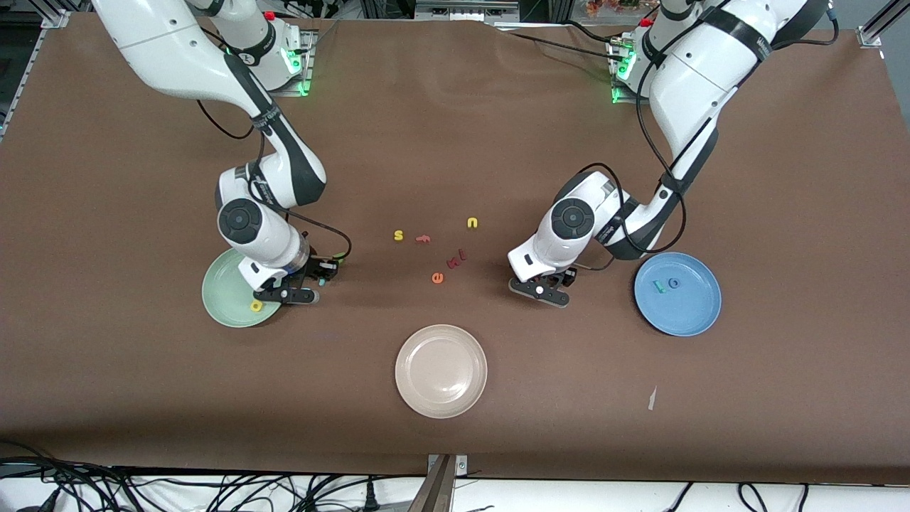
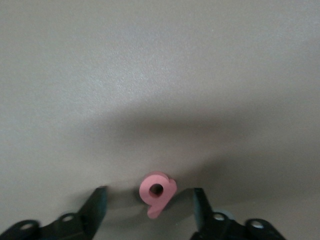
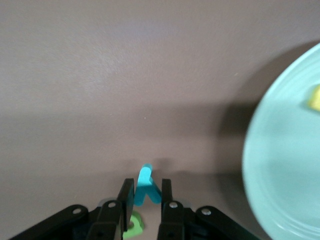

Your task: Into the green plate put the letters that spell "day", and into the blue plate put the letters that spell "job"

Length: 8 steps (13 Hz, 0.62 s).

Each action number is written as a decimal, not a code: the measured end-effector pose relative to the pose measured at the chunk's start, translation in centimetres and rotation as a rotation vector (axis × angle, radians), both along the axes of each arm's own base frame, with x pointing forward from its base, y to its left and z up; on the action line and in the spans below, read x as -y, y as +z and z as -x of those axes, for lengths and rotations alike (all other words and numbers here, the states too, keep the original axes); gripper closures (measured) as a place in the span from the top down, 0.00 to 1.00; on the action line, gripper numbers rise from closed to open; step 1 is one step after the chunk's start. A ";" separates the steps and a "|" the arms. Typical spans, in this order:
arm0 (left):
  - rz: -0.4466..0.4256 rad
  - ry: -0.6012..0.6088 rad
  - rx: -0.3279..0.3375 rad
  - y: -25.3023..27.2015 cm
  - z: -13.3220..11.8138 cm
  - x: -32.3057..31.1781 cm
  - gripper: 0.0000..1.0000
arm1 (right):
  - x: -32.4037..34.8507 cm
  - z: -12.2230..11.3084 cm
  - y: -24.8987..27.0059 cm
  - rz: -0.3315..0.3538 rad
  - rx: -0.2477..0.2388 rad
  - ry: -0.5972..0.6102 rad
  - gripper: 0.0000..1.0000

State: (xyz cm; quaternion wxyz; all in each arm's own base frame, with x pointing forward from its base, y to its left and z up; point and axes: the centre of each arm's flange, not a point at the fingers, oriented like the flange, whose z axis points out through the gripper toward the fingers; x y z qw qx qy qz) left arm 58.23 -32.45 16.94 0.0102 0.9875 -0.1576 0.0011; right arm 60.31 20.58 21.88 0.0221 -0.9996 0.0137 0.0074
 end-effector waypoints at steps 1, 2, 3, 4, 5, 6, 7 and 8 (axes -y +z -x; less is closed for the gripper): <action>0.000 0.001 0.005 0.1 -0.2 -0.1 0.62 | 1.0 -0.4 1.4 0.009 0.001 0.031 0.26; 0.002 0.003 0.010 0.3 -0.5 -0.1 0.49 | 2.7 -0.9 2.7 0.017 0.002 0.064 0.26; 0.004 0.004 0.014 0.5 -0.6 -0.1 0.37 | 4.9 -1.4 3.6 0.023 0.002 0.095 0.26; 0.004 0.004 0.015 0.5 -0.7 0.0 0.28 | 7.1 -1.9 4.1 0.026 0.001 0.120 0.26; 0.004 0.004 0.015 0.5 -0.7 0.0 0.28 | 9.2 -2.2 4.3 0.027 0.000 0.140 0.26; 0.004 0.004 0.015 0.5 -0.7 0.0 0.28 | 11.0 -2.3 4.0 0.027 -0.007 0.152 0.26; 0.004 0.004 0.015 0.5 -0.7 0.0 0.28 | 12.1 -2.1 3.6 0.027 -0.017 0.156 0.31; 0.000 0.000 0.017 0.5 -0.8 -0.2 0.28 | 12.5 -1.9 3.3 0.027 -0.025 0.155 0.31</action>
